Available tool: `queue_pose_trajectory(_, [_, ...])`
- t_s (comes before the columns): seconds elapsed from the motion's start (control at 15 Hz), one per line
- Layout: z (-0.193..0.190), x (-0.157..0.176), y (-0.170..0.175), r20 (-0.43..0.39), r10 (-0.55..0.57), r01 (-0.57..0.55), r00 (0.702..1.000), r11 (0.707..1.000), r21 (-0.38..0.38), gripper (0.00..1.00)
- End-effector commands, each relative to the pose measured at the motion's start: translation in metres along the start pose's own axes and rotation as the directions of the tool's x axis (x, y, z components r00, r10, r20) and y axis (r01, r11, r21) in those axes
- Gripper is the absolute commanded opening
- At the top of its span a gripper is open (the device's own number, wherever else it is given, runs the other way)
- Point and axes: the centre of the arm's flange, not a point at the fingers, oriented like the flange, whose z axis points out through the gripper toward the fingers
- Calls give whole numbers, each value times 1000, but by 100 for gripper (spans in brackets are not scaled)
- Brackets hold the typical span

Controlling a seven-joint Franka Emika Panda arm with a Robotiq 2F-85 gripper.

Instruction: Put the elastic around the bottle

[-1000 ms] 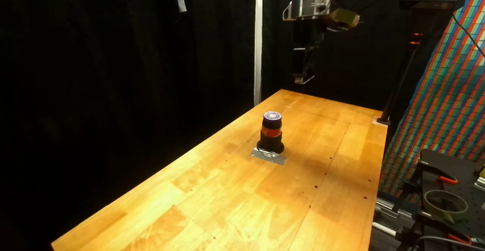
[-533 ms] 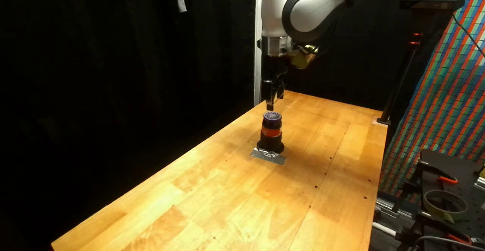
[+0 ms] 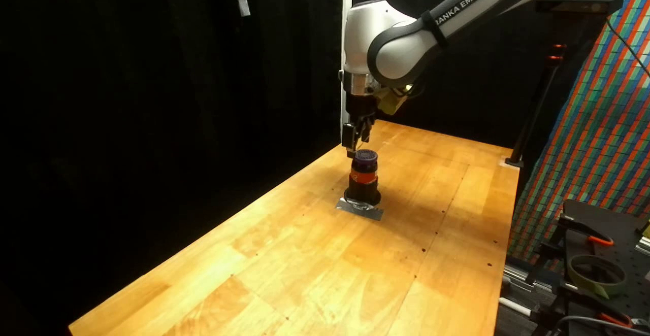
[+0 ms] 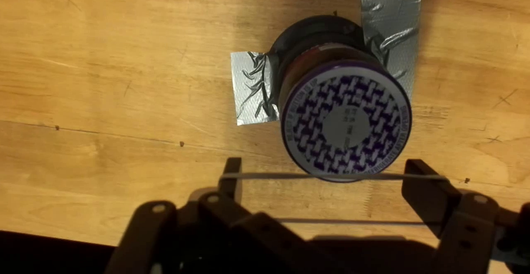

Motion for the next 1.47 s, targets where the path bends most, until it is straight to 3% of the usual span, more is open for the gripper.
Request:
queue_pose_trajectory(0.0, [10, 11, -4, -7, 21, -21, 1000, 999, 36, 100])
queue_pose_trajectory(0.73, [34, 2, -2, -16, 41, -40, 999, 999, 37, 100])
queue_pose_trajectory(1.2, [21, -27, 1, 123, 32, -39, 992, 998, 55, 100])
queue_pose_trajectory(1.4, [12, -43, 6, 133, 44, -54, 990, 996, 72, 100])
